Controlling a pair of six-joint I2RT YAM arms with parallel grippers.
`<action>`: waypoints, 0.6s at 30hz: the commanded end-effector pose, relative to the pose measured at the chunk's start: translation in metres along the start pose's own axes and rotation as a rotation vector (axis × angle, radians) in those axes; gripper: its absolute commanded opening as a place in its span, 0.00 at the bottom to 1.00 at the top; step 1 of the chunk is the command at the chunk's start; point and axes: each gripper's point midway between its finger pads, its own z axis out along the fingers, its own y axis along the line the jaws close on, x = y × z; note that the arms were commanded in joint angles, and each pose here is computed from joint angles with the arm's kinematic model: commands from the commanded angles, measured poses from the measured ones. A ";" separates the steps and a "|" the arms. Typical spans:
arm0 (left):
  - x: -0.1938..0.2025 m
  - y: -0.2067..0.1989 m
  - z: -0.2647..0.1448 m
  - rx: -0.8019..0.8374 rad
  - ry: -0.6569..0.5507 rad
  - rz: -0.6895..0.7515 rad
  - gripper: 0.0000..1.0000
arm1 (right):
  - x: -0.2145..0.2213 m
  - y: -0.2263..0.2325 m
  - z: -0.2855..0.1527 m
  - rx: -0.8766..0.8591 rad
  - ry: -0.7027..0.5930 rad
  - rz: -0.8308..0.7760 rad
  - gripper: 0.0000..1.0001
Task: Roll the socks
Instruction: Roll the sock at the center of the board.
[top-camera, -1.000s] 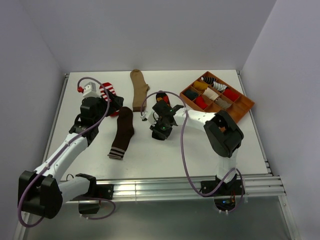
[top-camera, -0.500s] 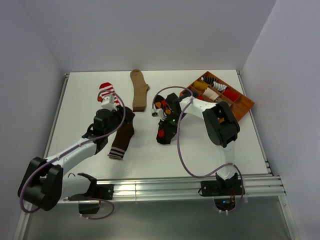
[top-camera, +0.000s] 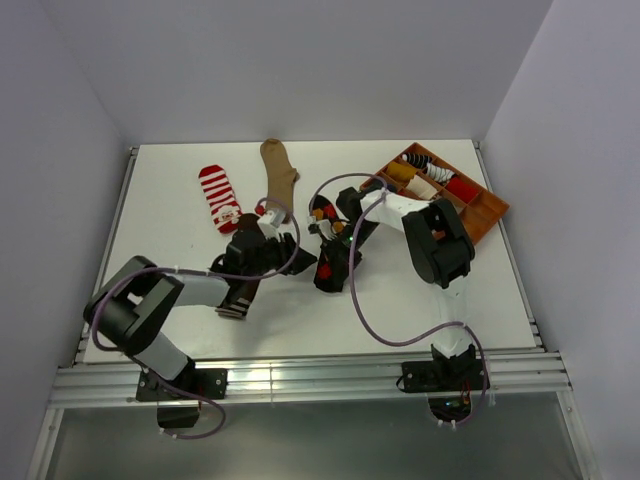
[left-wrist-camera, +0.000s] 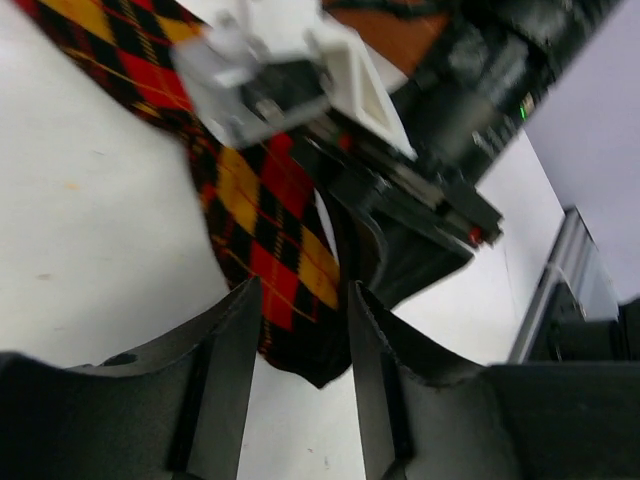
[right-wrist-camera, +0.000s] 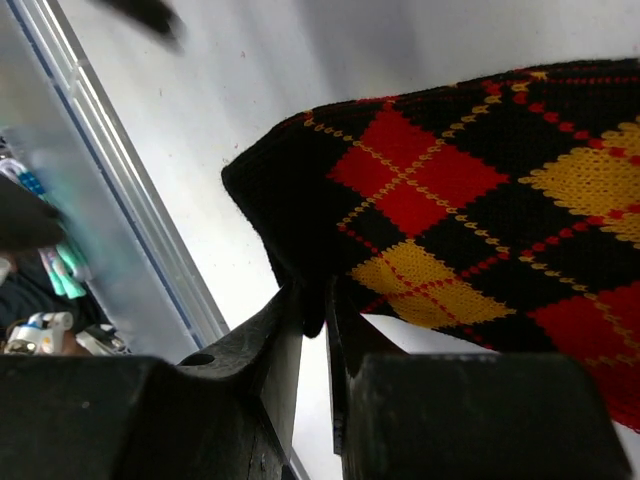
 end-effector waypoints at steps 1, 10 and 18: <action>-0.010 -0.039 0.013 0.197 -0.051 0.065 0.48 | -0.007 0.004 -0.006 -0.040 -0.021 0.011 0.21; 0.018 -0.052 0.027 0.344 0.027 0.036 0.58 | -0.008 0.002 -0.008 -0.055 -0.022 0.027 0.20; 0.035 -0.043 0.035 0.333 0.076 0.018 0.59 | -0.013 -0.002 -0.016 -0.070 -0.048 0.058 0.20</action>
